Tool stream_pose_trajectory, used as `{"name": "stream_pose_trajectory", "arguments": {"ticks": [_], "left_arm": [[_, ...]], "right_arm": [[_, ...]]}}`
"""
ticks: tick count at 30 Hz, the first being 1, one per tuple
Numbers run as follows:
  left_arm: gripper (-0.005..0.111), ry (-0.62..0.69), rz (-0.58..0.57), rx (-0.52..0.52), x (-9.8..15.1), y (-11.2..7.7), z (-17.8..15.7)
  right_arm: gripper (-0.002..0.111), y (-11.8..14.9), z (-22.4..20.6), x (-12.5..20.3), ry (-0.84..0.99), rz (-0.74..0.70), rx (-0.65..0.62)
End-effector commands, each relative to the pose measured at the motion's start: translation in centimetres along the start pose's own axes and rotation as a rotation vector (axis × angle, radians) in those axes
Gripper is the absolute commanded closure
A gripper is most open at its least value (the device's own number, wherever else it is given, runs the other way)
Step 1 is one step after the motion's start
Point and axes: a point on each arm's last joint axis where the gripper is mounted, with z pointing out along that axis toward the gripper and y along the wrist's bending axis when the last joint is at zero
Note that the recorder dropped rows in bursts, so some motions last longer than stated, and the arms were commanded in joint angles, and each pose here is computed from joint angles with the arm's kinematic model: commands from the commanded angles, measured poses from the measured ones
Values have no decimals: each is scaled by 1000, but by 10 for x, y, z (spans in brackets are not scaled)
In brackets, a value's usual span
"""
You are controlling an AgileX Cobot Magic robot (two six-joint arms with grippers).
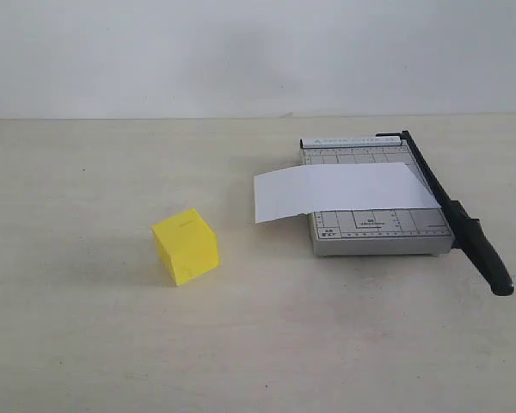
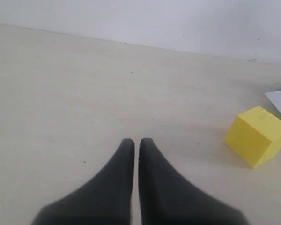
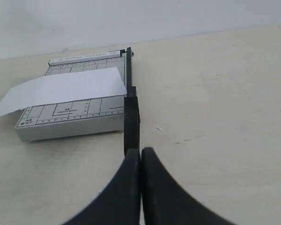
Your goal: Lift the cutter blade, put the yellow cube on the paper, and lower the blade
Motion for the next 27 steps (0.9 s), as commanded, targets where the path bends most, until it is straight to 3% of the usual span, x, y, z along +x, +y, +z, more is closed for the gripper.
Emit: {"name": "stream_pose_trajectory", "arguments": {"ticks": [1,15,18,20,23,27], "left_arm": [[102,-19,0,1,-2,0,-1],[102,-19,0,1,-2,0,-1],[102,-19,0,1,-2,0,-1],[102,-19,0,1,-2,0,-1],[102,-19,0,1,-2,0,-1],[102,-19,0,1,-2,0,-1]], "right_arm": [[109,0,0,0,0,-28,4],[109,0,0,-3,-29,-25,1],[109,0,-1,-8,-86,-90,9],[109,1,-2,-14,-154,19,-11],[109,3,-3,-23,-244,357,-75],[109,1,-6,-31,-340,533,-100]]}}
